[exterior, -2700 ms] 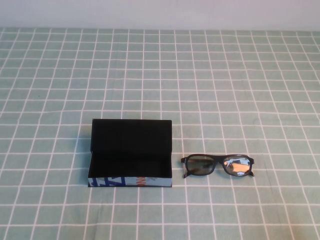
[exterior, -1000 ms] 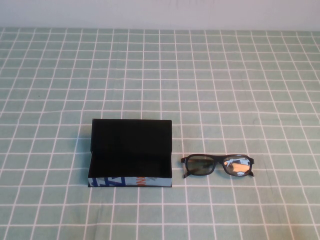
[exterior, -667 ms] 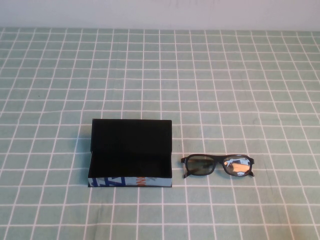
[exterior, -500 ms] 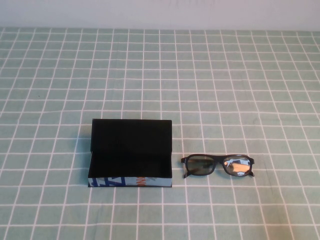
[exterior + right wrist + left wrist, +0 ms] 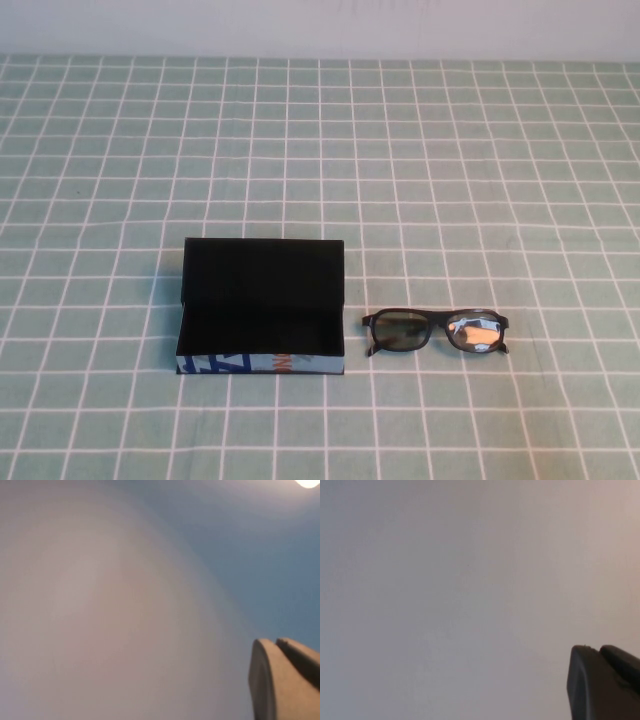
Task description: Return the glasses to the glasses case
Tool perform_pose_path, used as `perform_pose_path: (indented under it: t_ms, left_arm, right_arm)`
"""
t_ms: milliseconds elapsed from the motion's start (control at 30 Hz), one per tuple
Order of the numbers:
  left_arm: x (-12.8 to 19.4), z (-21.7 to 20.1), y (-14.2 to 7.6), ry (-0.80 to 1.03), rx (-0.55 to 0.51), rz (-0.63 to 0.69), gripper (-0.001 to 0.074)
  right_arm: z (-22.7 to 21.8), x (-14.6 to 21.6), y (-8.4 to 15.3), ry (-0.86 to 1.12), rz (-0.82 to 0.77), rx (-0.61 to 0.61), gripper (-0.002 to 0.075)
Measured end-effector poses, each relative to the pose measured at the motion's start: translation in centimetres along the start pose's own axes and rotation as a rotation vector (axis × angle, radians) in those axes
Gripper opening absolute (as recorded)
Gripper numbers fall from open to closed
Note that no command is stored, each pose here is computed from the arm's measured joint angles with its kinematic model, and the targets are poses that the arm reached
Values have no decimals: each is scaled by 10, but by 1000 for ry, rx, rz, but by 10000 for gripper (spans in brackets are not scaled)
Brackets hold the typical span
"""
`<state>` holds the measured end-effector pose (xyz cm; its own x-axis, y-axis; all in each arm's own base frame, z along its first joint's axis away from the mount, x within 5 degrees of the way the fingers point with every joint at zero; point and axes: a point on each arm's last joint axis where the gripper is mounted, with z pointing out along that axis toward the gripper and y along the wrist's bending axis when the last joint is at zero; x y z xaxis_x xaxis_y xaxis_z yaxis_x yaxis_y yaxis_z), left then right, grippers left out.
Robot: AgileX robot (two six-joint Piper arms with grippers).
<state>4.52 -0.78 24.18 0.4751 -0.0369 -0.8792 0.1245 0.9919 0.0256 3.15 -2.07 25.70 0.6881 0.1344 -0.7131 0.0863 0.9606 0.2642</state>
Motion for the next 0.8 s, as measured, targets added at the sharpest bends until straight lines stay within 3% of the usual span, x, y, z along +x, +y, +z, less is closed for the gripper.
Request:
perform_pose_path:
  t_ms: [267,400,567,667,800]
  left_arm:
    - [-12,-1,0,-134,4,-15,-1]
    - [-29,-5,0,-326,16,-79,-1]
    - [-58,-1,1,-393,24,-135,-1]
    - [-85,5,2,-385,19,-140,-1]
    - [-117,13,3,-315,5,-145,-1]
  right_arm:
    - [3,-21,1,-151,21,6,-13]
    - [15,-55,10,-239,86,-20,-13]
    - [26,-107,22,-380,192,-64,-13]
    - [40,-128,32,-360,257,-108,-13]
    - [66,-143,50,-159,227,-168,-13]
